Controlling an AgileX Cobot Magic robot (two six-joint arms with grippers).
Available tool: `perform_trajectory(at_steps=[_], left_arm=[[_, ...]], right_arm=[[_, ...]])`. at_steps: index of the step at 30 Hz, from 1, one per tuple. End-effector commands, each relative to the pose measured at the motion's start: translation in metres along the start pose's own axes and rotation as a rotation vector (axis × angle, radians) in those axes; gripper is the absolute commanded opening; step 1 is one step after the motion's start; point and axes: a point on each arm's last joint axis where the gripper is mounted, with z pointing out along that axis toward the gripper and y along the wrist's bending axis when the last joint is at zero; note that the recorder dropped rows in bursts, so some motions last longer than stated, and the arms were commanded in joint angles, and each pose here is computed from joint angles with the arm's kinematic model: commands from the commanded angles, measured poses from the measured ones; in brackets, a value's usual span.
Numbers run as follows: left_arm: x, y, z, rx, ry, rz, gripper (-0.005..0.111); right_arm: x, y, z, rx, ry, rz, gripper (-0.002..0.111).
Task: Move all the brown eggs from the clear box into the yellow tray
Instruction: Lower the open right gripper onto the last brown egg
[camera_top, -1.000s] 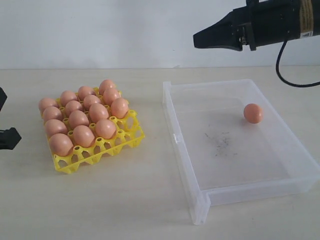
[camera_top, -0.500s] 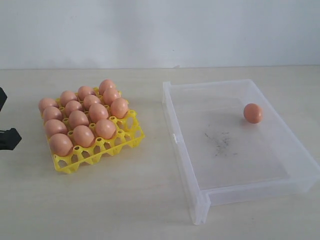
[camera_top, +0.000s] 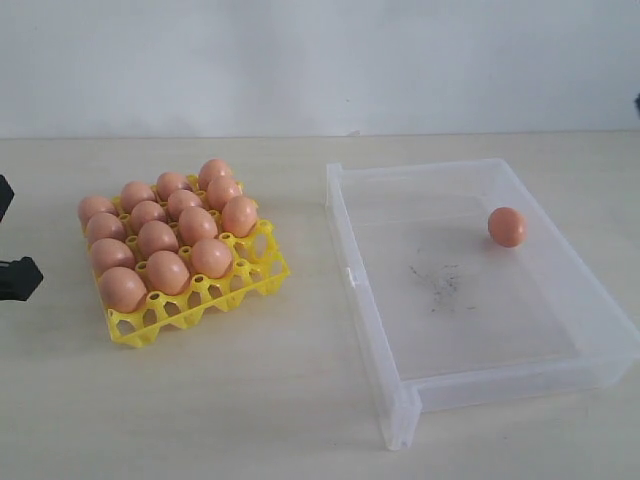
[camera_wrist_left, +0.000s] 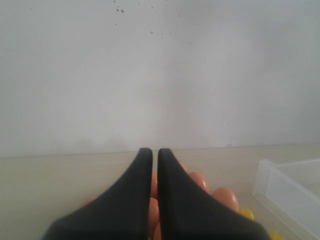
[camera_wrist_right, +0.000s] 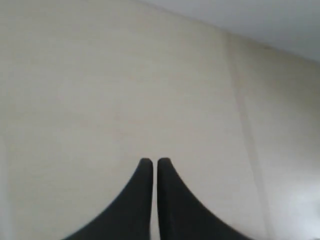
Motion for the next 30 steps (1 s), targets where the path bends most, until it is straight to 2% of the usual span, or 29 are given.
perform_trajectory(at_steps=[1,4,9,13,16,18,20,22,24,30], left_arm=[[-0.001,0.0,-0.002,-0.003,-0.011,0.0,0.004],[-0.001,0.0,-0.002,-0.003,-0.011,0.0,0.004],[-0.001,0.0,-0.002,-0.003,-0.011,0.0,0.004],[-0.001,0.0,-0.002,-0.003,-0.011,0.0,0.004],[-0.001,0.0,-0.002,-0.003,-0.011,0.0,0.004],[-0.001,0.0,-0.002,-0.003,-0.011,0.0,0.004],[-0.001,0.0,-0.002,-0.003,-0.011,0.0,0.004],[-0.001,0.0,-0.002,-0.003,-0.011,0.0,0.004],[-0.001,0.0,-0.002,-0.003,-0.011,0.005,0.004],[0.0,0.0,-0.002,-0.003,0.002,0.005,0.004]], right_arm=[[-0.002,0.044,0.008,-0.448,0.055,0.032,0.0],[-0.004,0.064,0.019,-0.636,0.154,0.072,0.0],[-0.012,0.078,0.048,-0.678,0.232,0.11,0.0],[-0.014,0.095,0.061,-0.722,0.231,0.032,0.001],[-0.016,0.11,0.069,-0.737,0.227,-0.035,0.012],[-0.018,0.12,0.075,-0.739,0.214,-0.069,0.026],[-0.021,0.127,0.079,-0.72,0.18,-0.076,0.045],[-0.024,0.13,0.085,-0.689,0.159,0.001,0.059],[-0.026,0.131,0.091,-0.663,0.146,0.045,0.059],[-0.018,0.128,0.107,-0.549,0.186,0.004,0.056]])
